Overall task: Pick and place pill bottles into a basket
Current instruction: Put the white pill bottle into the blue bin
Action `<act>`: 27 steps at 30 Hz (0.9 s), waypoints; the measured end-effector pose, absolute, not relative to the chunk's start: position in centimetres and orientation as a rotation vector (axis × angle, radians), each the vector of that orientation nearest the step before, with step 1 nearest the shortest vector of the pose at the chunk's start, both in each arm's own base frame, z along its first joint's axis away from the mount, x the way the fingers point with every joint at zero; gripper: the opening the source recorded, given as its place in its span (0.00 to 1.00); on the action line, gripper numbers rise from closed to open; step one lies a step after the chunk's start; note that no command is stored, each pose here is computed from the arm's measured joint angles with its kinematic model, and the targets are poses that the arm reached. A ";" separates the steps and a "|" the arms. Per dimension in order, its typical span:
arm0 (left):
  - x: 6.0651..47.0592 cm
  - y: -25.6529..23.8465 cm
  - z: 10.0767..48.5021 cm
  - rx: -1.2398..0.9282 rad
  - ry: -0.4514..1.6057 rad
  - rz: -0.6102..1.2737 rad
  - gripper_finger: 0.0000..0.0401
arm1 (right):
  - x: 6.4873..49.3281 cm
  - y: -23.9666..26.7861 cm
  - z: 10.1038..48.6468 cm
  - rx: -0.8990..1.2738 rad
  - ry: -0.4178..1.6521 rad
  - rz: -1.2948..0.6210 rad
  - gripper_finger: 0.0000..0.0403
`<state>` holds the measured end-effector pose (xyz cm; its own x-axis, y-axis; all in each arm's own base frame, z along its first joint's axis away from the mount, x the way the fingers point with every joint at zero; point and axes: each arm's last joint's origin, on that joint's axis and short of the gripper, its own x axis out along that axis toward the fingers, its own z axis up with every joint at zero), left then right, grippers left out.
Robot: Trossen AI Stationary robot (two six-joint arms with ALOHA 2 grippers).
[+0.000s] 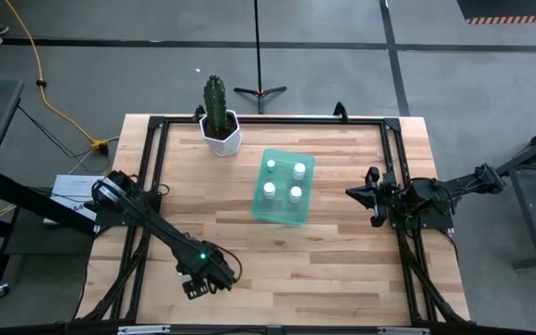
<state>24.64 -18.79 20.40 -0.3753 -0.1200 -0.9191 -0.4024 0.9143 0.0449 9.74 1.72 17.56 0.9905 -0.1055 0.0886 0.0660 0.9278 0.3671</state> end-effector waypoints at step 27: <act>25.0 -20.0 18.0 -0.226 1.978 0.199 0.94 | 9.7 1.7 17.5 0.392 -0.107 -0.087 0.00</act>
